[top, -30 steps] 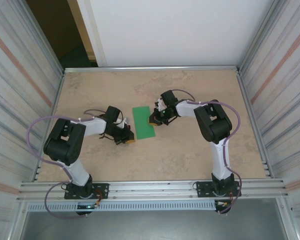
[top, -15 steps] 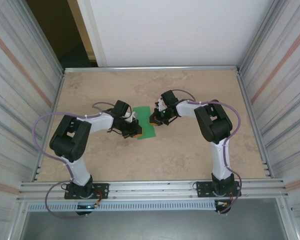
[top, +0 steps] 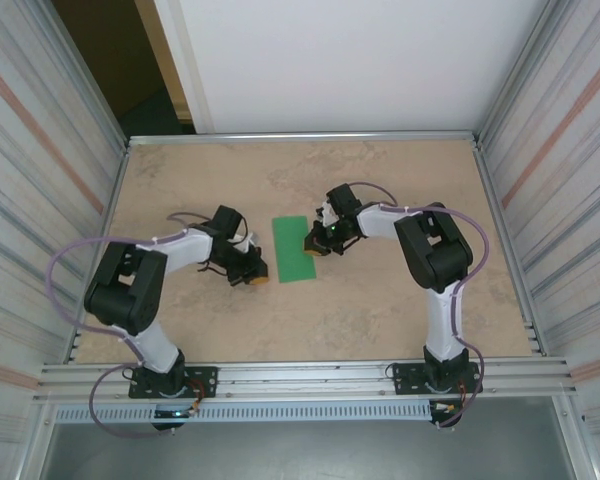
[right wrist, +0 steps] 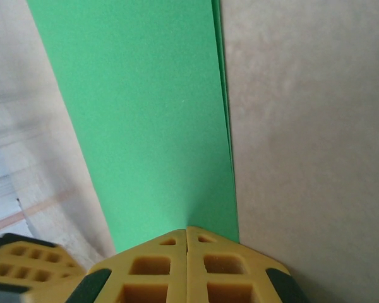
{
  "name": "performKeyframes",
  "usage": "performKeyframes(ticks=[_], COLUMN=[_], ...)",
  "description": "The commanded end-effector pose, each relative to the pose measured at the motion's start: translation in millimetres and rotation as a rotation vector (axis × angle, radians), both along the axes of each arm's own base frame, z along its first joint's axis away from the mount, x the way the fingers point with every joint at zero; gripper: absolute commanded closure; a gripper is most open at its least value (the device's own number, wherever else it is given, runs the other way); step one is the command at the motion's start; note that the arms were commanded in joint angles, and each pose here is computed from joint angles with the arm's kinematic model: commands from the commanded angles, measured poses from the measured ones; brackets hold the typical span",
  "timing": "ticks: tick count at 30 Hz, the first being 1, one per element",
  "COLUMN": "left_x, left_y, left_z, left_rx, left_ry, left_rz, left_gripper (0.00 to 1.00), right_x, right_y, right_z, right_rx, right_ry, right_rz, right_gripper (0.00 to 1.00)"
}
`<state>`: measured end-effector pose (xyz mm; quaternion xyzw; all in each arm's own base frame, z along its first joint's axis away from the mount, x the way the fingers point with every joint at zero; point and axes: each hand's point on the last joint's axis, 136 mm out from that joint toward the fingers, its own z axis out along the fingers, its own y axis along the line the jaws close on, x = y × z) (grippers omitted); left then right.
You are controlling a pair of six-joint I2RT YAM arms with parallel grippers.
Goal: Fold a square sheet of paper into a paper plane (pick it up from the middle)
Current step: First fold the square sheet of paper in half at the center of the table, then fold the triangle a second time at the center of the table.
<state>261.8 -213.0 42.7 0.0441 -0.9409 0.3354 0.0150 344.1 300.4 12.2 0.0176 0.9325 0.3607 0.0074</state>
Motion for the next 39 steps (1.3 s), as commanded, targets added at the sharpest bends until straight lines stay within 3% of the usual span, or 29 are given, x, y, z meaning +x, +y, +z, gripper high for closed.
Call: performKeyframes(ticks=[1, 7, 12, 16, 19, 30, 39], left_x=[24, 61, 79, 86, 89, 87, 79], left_y=[-15, -37, -55, -61, -64, -64, -55], left_z=[43, 53, 46, 39, 31, 7, -18], left_rx=[-0.109, -0.169, -0.163, -0.166, -0.158, -0.131, -0.058], left_ry=[-0.137, -0.212, -0.200, -0.180, -0.148, -0.082, -0.011], left_rz=[0.030, 0.106, 0.109, 0.104, 0.096, 0.118, 0.141], left_gripper=[0.92, 0.82, 0.74, 0.72, 0.71, 0.71, 0.71], right_x=[-43, -14, -25, -40, -47, -53, -74], right_y=[-45, -24, -49, -61, -60, -74, -62], right_z=[-43, 30, 37, 37, 41, 44, 39], right_rx=[-0.249, -0.079, -0.119, -0.129, -0.115, -0.131, -0.098], right_ry=[0.181, 0.022, -0.019, -0.017, -0.016, -0.025, 0.040], right_rz=[-0.076, -0.141, -0.201, -0.224, -0.227, -0.322, -0.216], right_gripper=[0.93, 0.74, 0.40, 0.26, 0.25, 0.37, 0.44])
